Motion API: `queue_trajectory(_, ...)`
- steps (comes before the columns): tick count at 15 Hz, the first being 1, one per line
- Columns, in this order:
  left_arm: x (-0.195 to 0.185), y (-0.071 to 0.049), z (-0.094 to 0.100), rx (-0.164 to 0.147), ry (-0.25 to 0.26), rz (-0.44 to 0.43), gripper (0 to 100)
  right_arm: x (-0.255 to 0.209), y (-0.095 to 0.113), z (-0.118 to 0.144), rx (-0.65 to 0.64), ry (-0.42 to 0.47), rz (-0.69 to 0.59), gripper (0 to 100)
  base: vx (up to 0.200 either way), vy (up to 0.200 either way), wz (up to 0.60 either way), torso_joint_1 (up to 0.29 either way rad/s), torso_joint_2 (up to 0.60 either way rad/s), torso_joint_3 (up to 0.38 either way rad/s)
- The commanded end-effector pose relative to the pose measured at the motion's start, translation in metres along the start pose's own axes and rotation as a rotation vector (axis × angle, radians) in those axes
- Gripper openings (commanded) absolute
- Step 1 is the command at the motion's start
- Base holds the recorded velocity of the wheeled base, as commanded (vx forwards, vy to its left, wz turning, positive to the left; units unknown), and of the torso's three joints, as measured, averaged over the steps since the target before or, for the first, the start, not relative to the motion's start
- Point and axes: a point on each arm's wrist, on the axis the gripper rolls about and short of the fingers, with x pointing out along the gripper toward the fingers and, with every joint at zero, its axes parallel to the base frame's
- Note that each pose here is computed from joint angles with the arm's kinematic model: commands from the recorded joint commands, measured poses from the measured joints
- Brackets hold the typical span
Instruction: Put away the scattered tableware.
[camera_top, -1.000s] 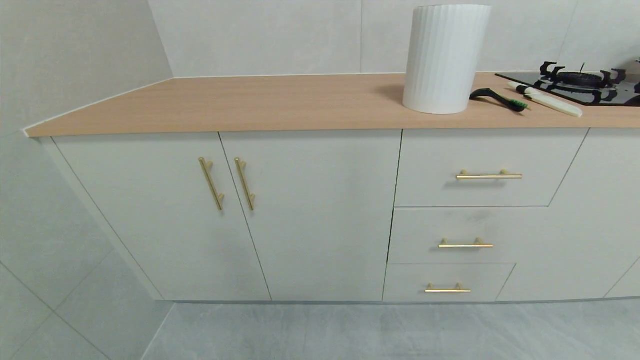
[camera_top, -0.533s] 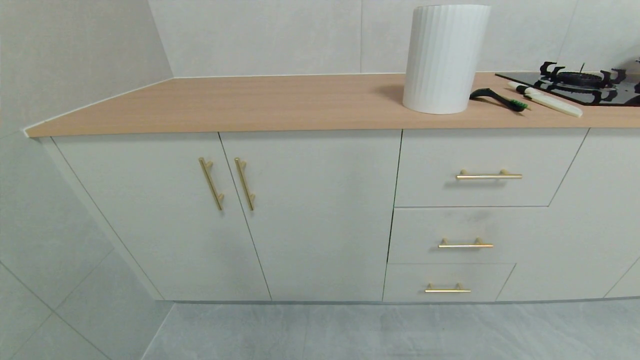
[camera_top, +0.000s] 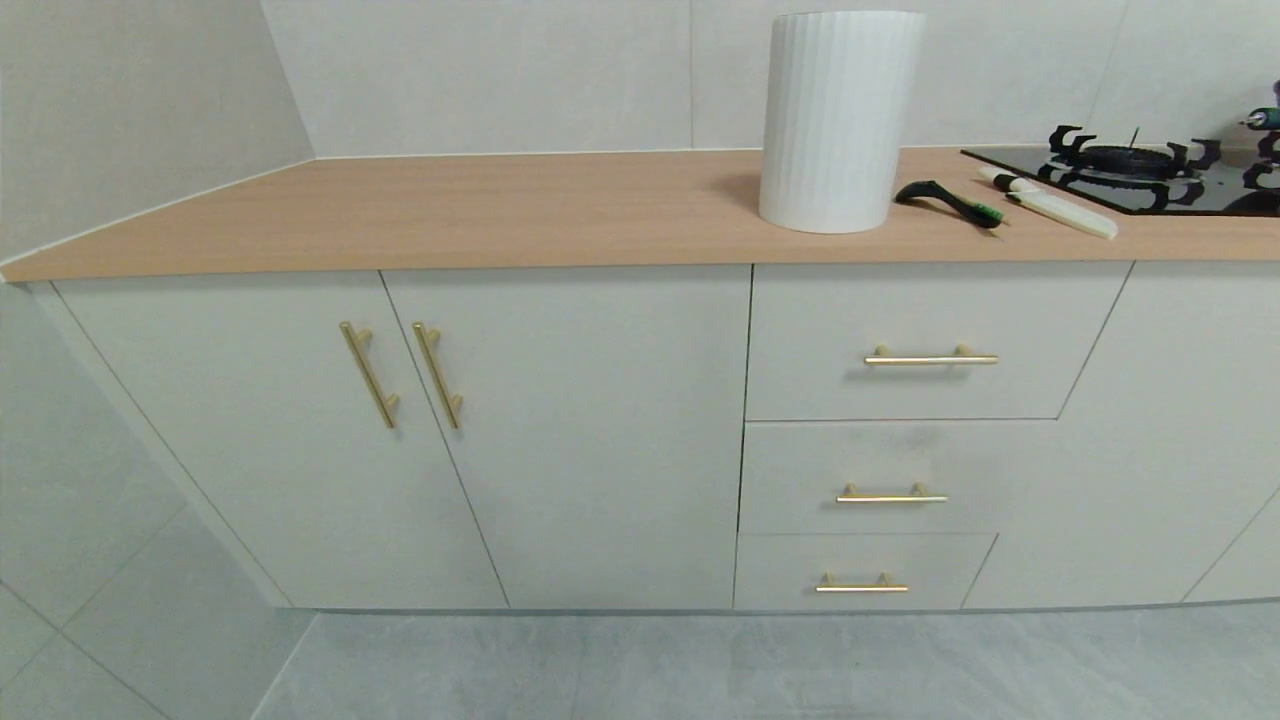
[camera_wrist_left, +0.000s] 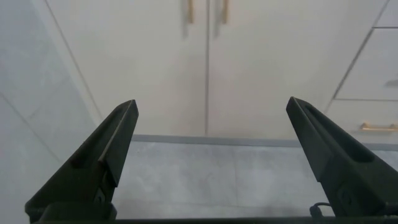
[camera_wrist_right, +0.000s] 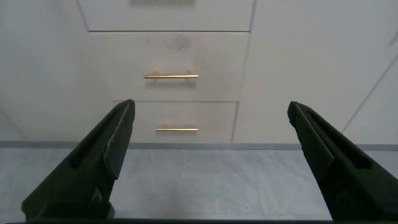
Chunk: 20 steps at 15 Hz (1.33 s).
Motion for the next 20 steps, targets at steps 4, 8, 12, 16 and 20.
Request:
queue_trajectory(4,0.000,0.000,0.000,-0.001,0.001,0.000,100,0.000,0.000,0.000,-0.001,0.002,0.000,100,0.000,0.000,0.00,0.000,0.00,0.000)
queue_trajectory(8,0.000,0.000,0.000,-0.001,0.001,0.000,100,0.000,0.000,0.000,-0.001,0.001,-0.001,100,0.100,0.000,0.00,-0.001,0.00,0.001)
queue_trajectory(12,0.000,0.000,0.000,-0.001,0.001,0.000,100,0.000,0.000,0.000,-0.001,0.001,0.000,100,0.100,0.000,0.00,0.003,0.00,0.001)
queue_trajectory(16,0.000,0.000,0.000,-0.001,0.001,0.002,100,0.000,0.000,0.000,-0.018,0.001,0.002,100,0.000,0.000,0.00,0.000,0.00,0.000)
queue_trajectory(20,0.000,0.000,0.000,-0.001,0.001,0.000,100,-0.007,-0.001,0.056,0.072,-0.093,0.092,100,0.000,0.000,0.00,0.000,0.00,0.000)
